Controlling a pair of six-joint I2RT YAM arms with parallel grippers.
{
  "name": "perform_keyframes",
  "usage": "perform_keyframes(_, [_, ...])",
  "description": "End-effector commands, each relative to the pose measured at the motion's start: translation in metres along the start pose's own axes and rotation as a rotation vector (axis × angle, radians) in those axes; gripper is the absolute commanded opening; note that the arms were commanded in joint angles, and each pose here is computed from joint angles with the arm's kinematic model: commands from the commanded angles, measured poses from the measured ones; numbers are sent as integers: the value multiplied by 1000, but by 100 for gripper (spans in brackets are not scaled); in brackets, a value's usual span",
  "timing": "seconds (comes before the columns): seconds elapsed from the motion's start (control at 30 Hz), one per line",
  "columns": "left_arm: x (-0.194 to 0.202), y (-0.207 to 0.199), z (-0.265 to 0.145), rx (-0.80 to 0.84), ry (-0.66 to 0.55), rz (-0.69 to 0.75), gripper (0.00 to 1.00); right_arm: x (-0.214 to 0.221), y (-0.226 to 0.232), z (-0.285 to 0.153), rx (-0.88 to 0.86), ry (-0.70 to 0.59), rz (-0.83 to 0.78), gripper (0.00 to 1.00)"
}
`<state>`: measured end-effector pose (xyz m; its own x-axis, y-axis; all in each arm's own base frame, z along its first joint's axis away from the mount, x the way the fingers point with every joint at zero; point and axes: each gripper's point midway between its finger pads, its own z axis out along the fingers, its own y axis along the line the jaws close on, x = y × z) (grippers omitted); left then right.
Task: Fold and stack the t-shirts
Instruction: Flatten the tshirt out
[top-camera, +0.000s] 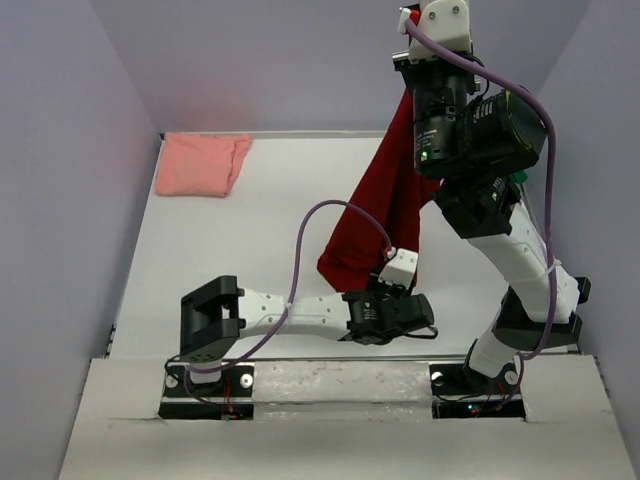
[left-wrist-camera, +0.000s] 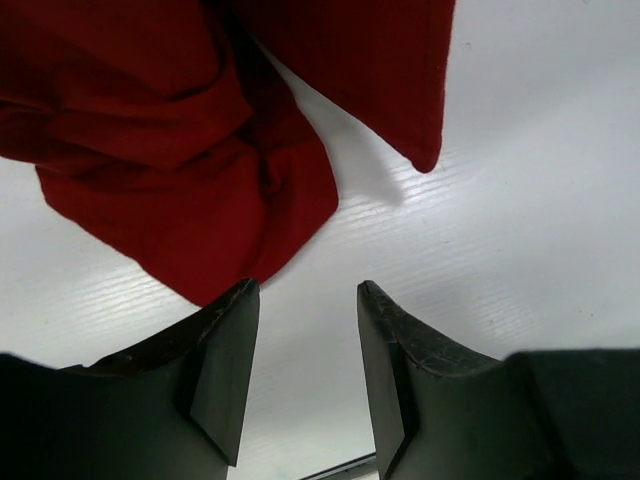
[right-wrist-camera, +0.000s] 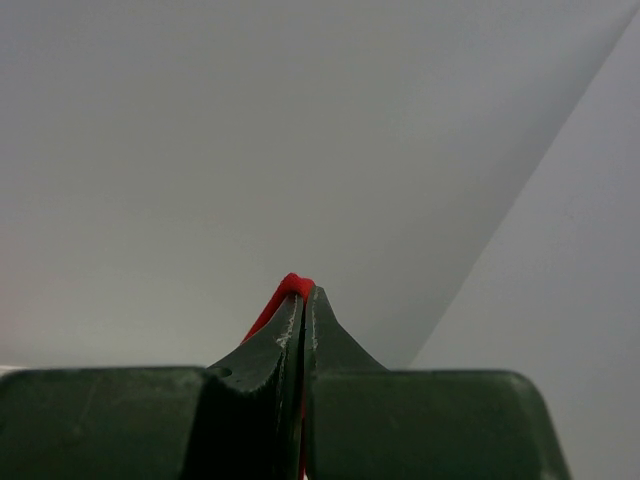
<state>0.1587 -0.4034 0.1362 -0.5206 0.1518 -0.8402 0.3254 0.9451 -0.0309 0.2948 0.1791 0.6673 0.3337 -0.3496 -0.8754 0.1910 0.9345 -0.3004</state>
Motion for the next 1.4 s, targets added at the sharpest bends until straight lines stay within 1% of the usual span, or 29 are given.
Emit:
perform_keyframes(0.0, [-33,-25,4,63,-83,-66,55,-14,-32,-4,34,-41,71,0])
perform_keyframes(0.1, [-32,-27,16,76,-86,-65,56,-14,-33,-4,34,-41,73,0])
perform_keyframes(0.13, [-37,-33,19,98,-104,-90,56,-14,-32,-4,33,-40,68,0])
perform_keyframes(0.2, [-38,-41,28,135,-119,-94,56,-14,-32,-4,34,-39,72,0])
perform_keyframes(0.3, [-38,-49,38,143,-129,-81,56,-13,-30,-4,32,-37,67,0])
perform_keyframes(0.33, [-36,-51,44,143,-124,-49,56,-13,-30,-4,32,-36,69,0])
perform_keyframes(0.37, [-37,-66,53,172,-130,-55,57,-12,-29,-3,33,-34,69,0])
perform_keyframes(0.4, [-35,-77,62,181,-126,-27,57,-13,-30,-3,35,-36,73,0])
perform_keyframes(0.43, [-35,-83,67,185,-124,-17,57,-13,-30,-3,33,-37,73,0])
perform_keyframes(0.47, [-42,-93,69,198,-133,-23,57,-14,-30,-3,32,-38,71,0])
perform_keyframes(0.5, [-29,-100,79,202,-114,9,56,-14,-31,-3,32,-40,74,0])
perform_keyframes(0.57, [-25,-112,90,216,-105,30,57,-16,-32,-4,33,-44,78,0])
perform_keyframes(0.67, [-25,-119,98,218,-105,34,57,-14,-29,-3,25,-43,71,0])
perform_keyframes(0.9, [-28,-110,109,173,-100,26,57,-15,-31,-5,20,-47,79,0])
perform_keyframes(0.93, [-33,-113,108,172,-109,4,57,-15,-30,-4,17,-47,77,0])
perform_keyframes(0.97, [-28,-103,110,124,-97,23,57,-15,-29,-4,16,-48,77,0])
perform_keyframes(1.03, [-30,-98,110,96,-93,1,57,-14,-27,-4,15,-47,77,0])
perform_keyframes(1.17, [-30,-77,110,-39,-83,-11,57,-13,-21,-2,10,-44,73,0])
perform_keyframes(1.37, [-25,-65,123,-130,-62,-21,56,-13,-19,-2,-2,-41,80,0])
